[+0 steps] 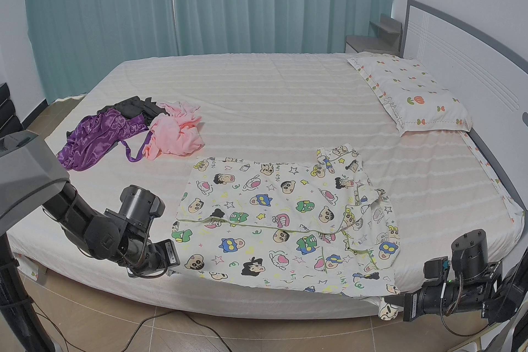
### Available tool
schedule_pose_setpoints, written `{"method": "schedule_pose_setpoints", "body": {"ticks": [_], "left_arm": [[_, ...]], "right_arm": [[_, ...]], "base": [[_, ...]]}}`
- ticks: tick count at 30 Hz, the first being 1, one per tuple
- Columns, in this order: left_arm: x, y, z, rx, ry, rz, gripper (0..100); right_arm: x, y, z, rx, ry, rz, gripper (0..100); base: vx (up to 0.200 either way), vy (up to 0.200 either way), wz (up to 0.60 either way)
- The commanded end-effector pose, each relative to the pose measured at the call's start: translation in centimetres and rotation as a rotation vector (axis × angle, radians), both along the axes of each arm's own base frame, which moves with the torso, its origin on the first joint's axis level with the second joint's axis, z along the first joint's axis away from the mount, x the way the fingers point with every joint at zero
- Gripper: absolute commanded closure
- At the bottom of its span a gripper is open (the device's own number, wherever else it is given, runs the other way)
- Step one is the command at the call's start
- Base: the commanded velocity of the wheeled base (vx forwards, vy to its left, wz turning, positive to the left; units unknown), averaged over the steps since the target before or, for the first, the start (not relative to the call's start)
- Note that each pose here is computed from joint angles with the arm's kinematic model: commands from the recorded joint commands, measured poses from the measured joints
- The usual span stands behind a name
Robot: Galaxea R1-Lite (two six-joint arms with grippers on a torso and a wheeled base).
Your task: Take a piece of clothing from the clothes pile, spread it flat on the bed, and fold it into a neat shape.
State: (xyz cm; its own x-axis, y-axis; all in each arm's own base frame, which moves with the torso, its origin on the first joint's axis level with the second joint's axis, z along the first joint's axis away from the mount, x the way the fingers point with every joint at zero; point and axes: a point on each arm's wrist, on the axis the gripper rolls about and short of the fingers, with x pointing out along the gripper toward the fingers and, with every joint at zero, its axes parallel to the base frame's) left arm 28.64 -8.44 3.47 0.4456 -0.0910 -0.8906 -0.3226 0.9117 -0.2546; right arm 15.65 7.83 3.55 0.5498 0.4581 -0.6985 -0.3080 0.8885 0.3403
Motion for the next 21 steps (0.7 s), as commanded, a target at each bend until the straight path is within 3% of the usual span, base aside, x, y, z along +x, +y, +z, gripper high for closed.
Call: {"method": "schedule_pose_setpoints", "body": {"ticks": [1,13,21], "left_arm": [[1.0,0.1,0.7,-0.033,-0.032,0.042,100],[3.3,0.3,2.1,-0.045,-0.056,0.074,100],[5.4,0.2,2.8,-0.071,-0.077,0.118,100]], "right_arm": [[-0.1,-0.1,0.0,-0.002,0.002,0.001,100],[3.0,-0.1,1.1,0.053,-0.096,-0.065,100],[5.9,-0.3,0.6,0.055,-0.109,-0.114,100]], "base": [[0.0,0.0,0.0],[0.0,0.0,0.0],[0.0,0.0,0.0]]}}
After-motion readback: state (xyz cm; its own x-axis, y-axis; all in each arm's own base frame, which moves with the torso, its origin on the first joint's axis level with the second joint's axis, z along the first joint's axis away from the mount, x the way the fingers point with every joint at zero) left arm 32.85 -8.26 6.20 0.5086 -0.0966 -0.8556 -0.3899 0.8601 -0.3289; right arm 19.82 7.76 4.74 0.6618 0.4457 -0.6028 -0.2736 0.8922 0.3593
